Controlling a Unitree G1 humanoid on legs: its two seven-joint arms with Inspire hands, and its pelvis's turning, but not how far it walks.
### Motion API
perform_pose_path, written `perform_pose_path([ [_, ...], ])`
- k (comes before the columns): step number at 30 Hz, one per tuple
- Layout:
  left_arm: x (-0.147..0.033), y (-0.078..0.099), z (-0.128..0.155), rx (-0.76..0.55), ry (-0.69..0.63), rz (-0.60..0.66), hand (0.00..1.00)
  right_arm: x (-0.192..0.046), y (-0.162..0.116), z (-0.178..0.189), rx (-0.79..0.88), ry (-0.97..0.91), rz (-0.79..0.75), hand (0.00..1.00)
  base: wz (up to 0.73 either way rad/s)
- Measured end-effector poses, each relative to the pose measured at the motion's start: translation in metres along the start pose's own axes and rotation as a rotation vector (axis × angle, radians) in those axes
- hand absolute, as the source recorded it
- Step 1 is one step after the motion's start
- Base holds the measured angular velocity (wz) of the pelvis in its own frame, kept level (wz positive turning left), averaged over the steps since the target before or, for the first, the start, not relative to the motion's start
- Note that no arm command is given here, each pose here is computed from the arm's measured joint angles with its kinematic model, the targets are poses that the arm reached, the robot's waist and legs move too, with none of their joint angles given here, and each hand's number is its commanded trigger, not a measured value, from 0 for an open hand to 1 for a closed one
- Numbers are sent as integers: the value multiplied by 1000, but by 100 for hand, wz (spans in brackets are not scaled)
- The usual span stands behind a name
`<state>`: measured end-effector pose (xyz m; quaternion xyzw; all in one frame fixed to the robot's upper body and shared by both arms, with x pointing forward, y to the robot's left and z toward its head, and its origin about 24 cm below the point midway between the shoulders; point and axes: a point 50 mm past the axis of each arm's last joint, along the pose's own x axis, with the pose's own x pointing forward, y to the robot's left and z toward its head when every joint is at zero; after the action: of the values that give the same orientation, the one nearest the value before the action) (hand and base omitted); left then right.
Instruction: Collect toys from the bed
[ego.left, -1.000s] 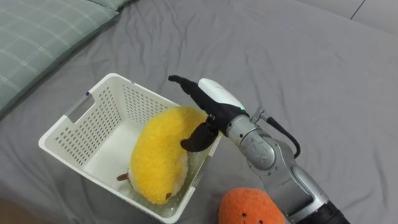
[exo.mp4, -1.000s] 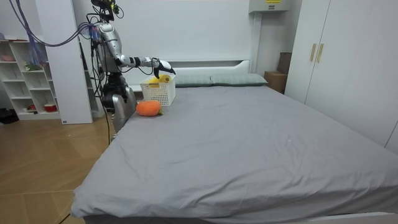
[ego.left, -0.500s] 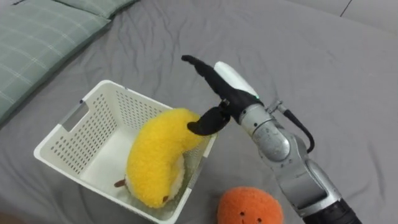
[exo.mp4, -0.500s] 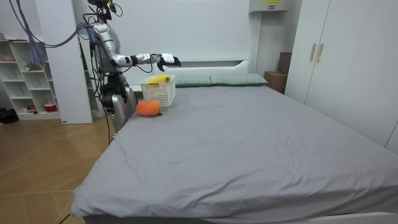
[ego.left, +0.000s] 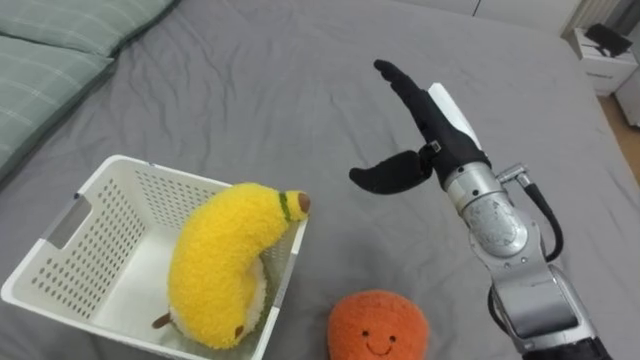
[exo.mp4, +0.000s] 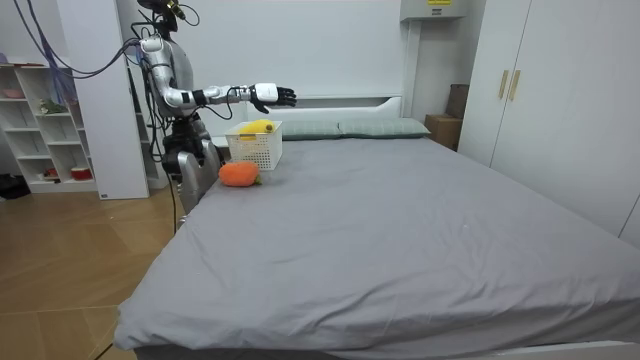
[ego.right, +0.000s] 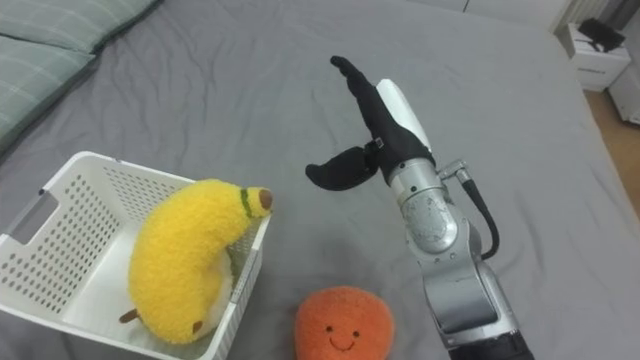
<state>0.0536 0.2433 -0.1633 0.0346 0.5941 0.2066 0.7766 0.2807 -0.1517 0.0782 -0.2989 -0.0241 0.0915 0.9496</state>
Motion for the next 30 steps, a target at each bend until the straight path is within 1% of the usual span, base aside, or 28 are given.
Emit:
perform_pose_path([
  [4, 0, 2, -4, -19, 12, 4, 0, -15, -1, -21, 14, 77, -15, 0, -14],
  [7, -1, 0, -6, -33, 16, 1, 0, -23, -4, -34, 29, 130, -34, 0, -9],
  [11, -1, -1, -6, -41, 22, -1, 0, -31, -1, -44, 33, 171, -28, 0, -1],
  [13, -1, -1, -7, -46, 23, 1, 0, -39, 6, -58, 38, 236, -5, 0, 0],
  [16, -1, -2, -6, -78, 24, -4, 0, -44, 14, -73, 31, 300, 31, 0, 0],
  [21, -2, -5, -7, -55, 22, 4, 0, -58, 35, -99, 13, 430, 114, 0, 2],
  [30, -3, -8, -6, -54, 18, 18, 0, -69, 64, -114, -7, 506, 273, 0, 0],
])
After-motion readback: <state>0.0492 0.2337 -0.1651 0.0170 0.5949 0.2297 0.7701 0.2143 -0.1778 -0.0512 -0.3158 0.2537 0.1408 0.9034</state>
